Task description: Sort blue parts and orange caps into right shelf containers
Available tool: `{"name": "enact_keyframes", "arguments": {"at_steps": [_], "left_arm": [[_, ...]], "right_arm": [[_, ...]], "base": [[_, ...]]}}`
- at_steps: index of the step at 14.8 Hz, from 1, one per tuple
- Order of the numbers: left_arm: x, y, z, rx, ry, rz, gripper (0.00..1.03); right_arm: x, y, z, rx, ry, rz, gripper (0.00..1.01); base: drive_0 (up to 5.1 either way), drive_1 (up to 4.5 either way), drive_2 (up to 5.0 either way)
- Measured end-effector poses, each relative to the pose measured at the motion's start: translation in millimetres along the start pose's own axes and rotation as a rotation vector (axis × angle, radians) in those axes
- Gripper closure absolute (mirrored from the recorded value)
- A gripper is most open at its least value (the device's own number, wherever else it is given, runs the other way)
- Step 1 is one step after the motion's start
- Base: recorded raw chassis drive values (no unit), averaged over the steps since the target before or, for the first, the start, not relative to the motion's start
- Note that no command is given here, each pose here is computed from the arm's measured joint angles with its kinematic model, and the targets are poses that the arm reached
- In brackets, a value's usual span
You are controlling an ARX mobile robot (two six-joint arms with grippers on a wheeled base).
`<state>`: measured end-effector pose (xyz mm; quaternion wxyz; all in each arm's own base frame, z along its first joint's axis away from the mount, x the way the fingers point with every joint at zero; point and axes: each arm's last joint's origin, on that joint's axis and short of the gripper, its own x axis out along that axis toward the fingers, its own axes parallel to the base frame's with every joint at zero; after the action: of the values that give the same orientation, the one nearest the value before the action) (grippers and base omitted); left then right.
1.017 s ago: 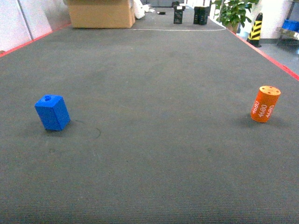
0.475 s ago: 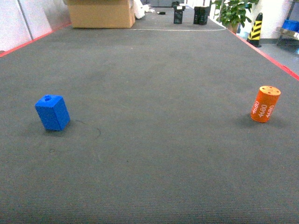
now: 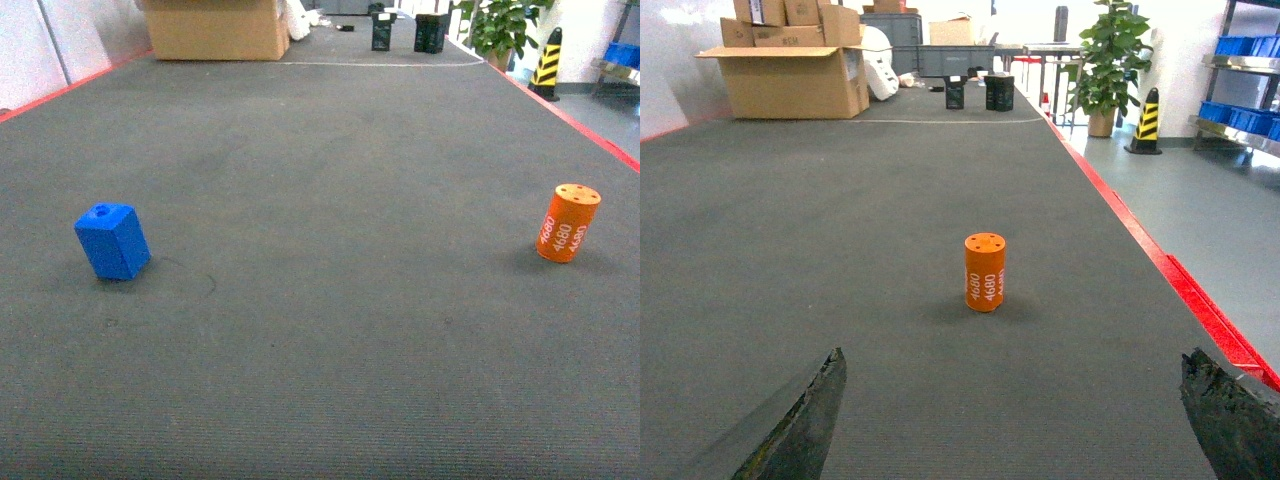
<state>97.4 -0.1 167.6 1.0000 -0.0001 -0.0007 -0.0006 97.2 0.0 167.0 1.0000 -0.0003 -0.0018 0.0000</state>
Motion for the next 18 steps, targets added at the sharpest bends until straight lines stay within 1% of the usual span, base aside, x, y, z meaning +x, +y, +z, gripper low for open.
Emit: {"name": "enact_keyframes", "arguments": {"at_steps": [8, 9, 10, 11, 14, 15, 18], "left_arm": [[0, 0.0, 0.0, 0.000, 0.000, 0.000, 0.05], [0, 0.0, 0.0, 0.000, 0.000, 0.000, 0.05], [0, 0.0, 0.0, 0.000, 0.000, 0.000, 0.05], [0, 0.0, 0.0, 0.000, 0.000, 0.001, 0.05], [0, 0.0, 0.0, 0.000, 0.000, 0.000, 0.05], [0, 0.0, 0.0, 0.000, 0.000, 0.000, 0.05], [0, 0.0, 0.0, 0.000, 0.000, 0.000, 0.05]], "right_arm": [[0, 0.0, 0.0, 0.000, 0.000, 0.000, 0.03], [0, 0.1, -1.6, -0.004, 0.027, 0.008, 0.03], [12, 0.8, -7.6, -0.040, 0.259, 0.079, 0.03], [51, -7.6, 6.2, -0.058, 0.237, 0.040, 0.03], [76, -9.8, 13.6, -0.061, 0.228, 0.033, 0.03], [88, -10.7, 16.8, -0.070, 0.222, 0.029, 0.03], [121, -12.1, 19.9, -0.068, 0.235, 0.043, 0.03]], "base": [[0.0, 0.00, 0.0], [0.0, 0.00, 0.0], [0.0, 0.00, 0.0], [0.0, 0.00, 0.0], [0.0, 0.00, 0.0], [0.0, 0.00, 0.0], [0.0, 0.00, 0.0]]}}
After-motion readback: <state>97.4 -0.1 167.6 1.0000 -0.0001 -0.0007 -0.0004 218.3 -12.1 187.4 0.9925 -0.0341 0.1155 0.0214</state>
